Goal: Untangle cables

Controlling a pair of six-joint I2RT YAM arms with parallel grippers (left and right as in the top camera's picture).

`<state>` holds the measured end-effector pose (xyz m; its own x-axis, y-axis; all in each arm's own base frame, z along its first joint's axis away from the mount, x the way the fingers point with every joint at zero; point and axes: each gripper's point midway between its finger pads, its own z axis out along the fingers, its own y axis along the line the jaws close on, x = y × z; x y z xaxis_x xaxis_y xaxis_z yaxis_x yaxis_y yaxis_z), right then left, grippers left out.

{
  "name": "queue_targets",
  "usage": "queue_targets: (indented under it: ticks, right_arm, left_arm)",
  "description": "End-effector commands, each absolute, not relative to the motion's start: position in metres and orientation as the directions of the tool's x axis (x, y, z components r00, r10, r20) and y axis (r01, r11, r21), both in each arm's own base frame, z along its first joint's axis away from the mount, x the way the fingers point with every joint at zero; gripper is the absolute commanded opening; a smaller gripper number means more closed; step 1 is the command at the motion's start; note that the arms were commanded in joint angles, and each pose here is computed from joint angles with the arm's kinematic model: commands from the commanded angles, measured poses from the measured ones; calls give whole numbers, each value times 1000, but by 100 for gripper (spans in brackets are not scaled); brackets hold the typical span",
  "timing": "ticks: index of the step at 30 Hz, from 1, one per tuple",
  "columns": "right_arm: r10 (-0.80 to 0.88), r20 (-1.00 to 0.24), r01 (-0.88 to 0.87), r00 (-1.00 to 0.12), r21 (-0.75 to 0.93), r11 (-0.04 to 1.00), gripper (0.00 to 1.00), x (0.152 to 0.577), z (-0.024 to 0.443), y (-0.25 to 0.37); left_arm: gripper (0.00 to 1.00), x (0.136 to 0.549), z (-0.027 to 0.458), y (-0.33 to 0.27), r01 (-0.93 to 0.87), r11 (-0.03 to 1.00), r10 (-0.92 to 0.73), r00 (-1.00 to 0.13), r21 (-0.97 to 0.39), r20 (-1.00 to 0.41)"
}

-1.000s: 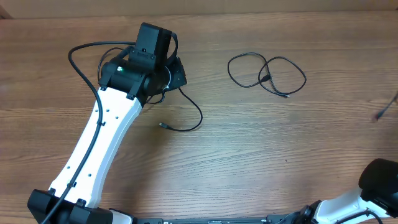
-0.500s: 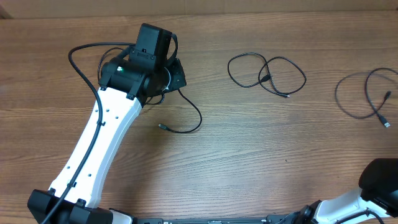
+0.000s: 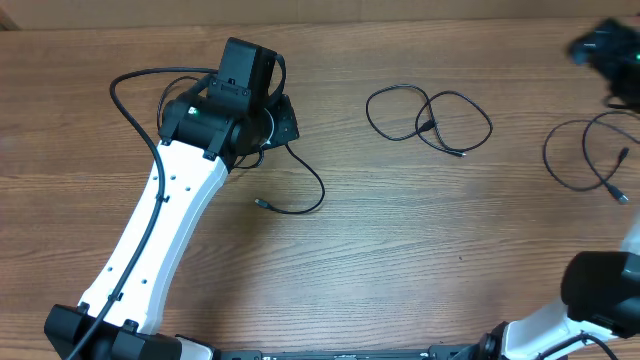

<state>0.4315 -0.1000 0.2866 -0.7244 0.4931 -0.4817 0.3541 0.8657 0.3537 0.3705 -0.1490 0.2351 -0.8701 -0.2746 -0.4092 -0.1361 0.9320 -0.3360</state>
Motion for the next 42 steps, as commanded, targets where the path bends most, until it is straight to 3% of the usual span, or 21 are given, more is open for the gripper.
queue_targets:
  ticks: [1,7,18,24,34,42]
  right_arm:
    - [324,-481,189,-815,308,932,100,435,267,-62]
    - [156,-447,44,-881,252,967,100,448,204,-7]
    - [10,-517,-91,-856,170,981,100,477,136,55]
    - [-39,-535,-97,-844,79,992,100,490,106,67]
    - [-22,-466,-44,-885,35,998,100,500,38,66]
    - [-26,-436,-44,-899,31,999,100,499,14,66]
  left_arm:
    - [4,372,246,-147,-115,937,-261,-857,-330,-443]
    - [4,372,246,-147,-114,937,-261,-857,-330,-444]
    - [4,371,246,-148,-114,937,-261,-858,-331,-443]
    - [4,371,246,-148,-114,937,-260,-859,-331,-441]
    - [4,368,244,-147,-119,938,-259,-864,-325,-432]
    - [4,365,242,-146,-123,940,-256,-872,-319,-417]
